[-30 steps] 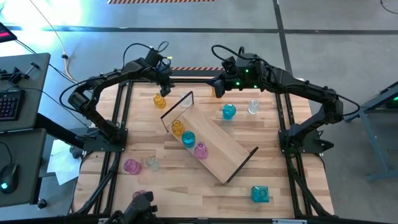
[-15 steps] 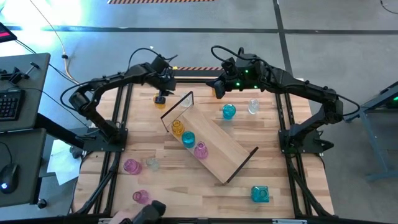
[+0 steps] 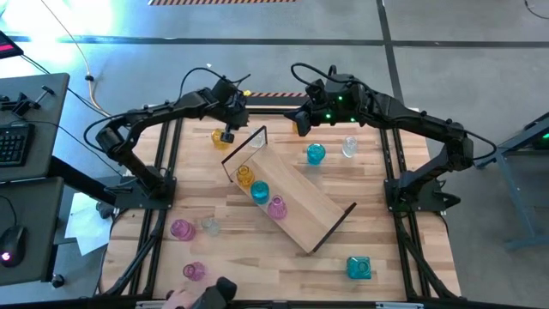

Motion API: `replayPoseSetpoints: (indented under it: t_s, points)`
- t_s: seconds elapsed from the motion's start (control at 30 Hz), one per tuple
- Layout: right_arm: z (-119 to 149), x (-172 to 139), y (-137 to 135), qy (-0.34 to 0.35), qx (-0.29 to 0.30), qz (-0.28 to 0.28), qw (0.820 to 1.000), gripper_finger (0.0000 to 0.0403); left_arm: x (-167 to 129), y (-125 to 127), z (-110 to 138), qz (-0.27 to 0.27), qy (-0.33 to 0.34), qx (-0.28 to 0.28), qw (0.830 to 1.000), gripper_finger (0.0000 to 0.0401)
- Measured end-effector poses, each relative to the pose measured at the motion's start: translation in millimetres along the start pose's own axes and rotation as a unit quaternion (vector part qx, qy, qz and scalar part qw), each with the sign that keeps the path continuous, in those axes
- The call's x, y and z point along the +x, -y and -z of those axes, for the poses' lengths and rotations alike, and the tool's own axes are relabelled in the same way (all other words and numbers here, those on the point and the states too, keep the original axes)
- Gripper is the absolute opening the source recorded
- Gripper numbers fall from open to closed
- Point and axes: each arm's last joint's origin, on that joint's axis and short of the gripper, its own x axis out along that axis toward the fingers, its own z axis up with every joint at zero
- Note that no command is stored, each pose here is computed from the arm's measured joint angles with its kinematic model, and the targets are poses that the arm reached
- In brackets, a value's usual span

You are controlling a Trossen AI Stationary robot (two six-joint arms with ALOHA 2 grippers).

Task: Sort vases onto shelf
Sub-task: Put the top left crystal vase on the shelf

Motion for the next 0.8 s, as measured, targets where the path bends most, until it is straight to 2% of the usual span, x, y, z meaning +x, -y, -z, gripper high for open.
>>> replayPoseSetpoints:
  t_s: [0.1, 0.3, 0.47, 0.6, 0.8]
  points:
    - [0.0, 0.1, 0.0, 0.000, -0.004, 0.000, 1.000, 0.0000, 1.1, 2.6, -3.7, 0.004, 0.003, 0.010, 1.000, 0.0056]
    - [0.3, 0.2, -0.2, -0.004, -0.004, -0.005, 1.000, 0.0000, 3.2, 7.7, -11.6, 0.010, 0.010, 0.110, 0.994, 0.0055]
    - [2.8, 0.0, 0.9, -0.019, -0.003, -0.003, 1.000, 0.0000, 4.2, 10.3, -15.6, 0.013, 0.015, 0.168, 0.986, 0.0055]
    - [5.1, 0.0, 2.3, -0.031, -0.002, 0.004, 1.000, 0.0000, 5.2, 9.9, -15.6, 0.011, 0.016, 0.189, 0.982, 0.0055]
    - [5.7, -0.1, 2.2, -0.037, -0.004, -0.001, 0.999, 0.0000, 15.8, 7.9, -14.3, 0.010, 0.022, 0.190, 0.982, 0.0055]
